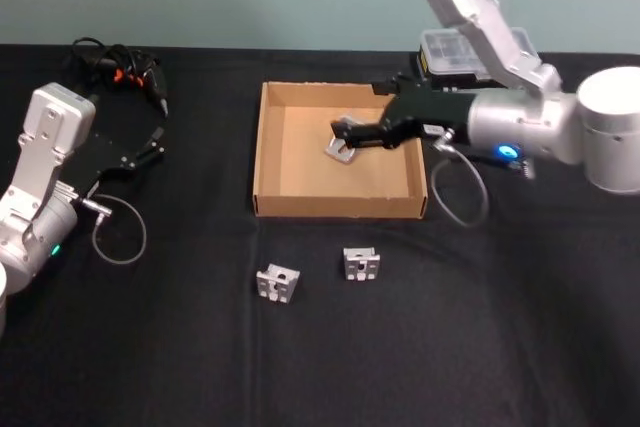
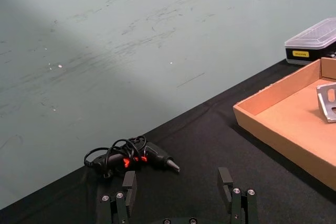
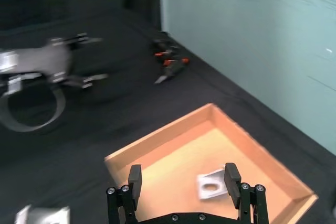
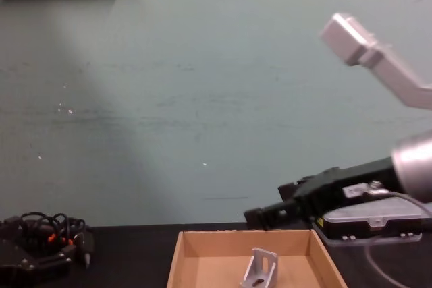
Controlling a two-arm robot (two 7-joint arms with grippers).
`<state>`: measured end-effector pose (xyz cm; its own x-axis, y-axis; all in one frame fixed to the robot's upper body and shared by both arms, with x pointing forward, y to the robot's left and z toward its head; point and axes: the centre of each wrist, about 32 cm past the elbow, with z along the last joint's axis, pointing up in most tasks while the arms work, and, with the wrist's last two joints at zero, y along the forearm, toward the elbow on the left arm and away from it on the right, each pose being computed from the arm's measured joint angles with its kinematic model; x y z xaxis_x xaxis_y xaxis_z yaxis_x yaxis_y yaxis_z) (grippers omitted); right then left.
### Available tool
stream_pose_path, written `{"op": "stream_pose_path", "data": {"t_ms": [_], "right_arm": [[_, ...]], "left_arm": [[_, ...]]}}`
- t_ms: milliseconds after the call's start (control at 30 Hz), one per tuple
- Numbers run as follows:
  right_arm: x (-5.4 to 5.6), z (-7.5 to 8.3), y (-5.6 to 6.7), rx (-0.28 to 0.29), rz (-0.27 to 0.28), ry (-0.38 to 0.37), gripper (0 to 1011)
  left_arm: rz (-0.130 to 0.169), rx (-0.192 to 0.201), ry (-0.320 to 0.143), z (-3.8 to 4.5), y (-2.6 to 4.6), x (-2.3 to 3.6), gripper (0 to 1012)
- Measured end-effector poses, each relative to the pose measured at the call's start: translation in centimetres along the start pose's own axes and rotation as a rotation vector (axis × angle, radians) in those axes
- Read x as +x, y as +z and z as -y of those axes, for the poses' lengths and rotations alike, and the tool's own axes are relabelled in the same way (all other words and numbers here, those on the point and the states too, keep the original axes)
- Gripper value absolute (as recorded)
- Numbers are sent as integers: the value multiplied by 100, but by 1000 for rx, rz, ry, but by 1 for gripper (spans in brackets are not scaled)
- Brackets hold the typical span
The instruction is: Use one hand to pick up the angle iron from the table and place it into the box.
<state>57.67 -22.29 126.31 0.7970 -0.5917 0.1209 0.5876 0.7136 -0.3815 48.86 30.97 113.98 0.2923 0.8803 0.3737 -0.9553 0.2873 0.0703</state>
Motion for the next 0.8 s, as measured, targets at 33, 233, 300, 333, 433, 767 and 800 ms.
{"op": "stream_pose_path", "data": {"t_ms": [33, 233, 300, 333, 433, 767, 800], "right_arm": [[-28, 88, -31, 7, 15, 24, 1004], [-173, 416, -241, 8, 111, 136, 1004], [-208, 494, -350, -12, 168, 187, 1004], [-212, 511, -381, -21, 183, 204, 1004], [-220, 558, -477, -50, 232, 264, 1004], [-217, 506, -608, -134, 320, 301, 1004], [-221, 495, -607, -135, 321, 301, 1004]], "left_arm": [[0, 0, 0, 0, 0, 0, 1011], [0, 0, 0, 0, 0, 0, 1011], [0, 0, 0, 0, 0, 0, 1011], [0, 0, 0, 0, 0, 0, 1011], [0, 0, 0, 0, 0, 0, 1011], [0, 0, 0, 0, 0, 0, 1011], [0, 0, 0, 0, 0, 0, 1011]]}}
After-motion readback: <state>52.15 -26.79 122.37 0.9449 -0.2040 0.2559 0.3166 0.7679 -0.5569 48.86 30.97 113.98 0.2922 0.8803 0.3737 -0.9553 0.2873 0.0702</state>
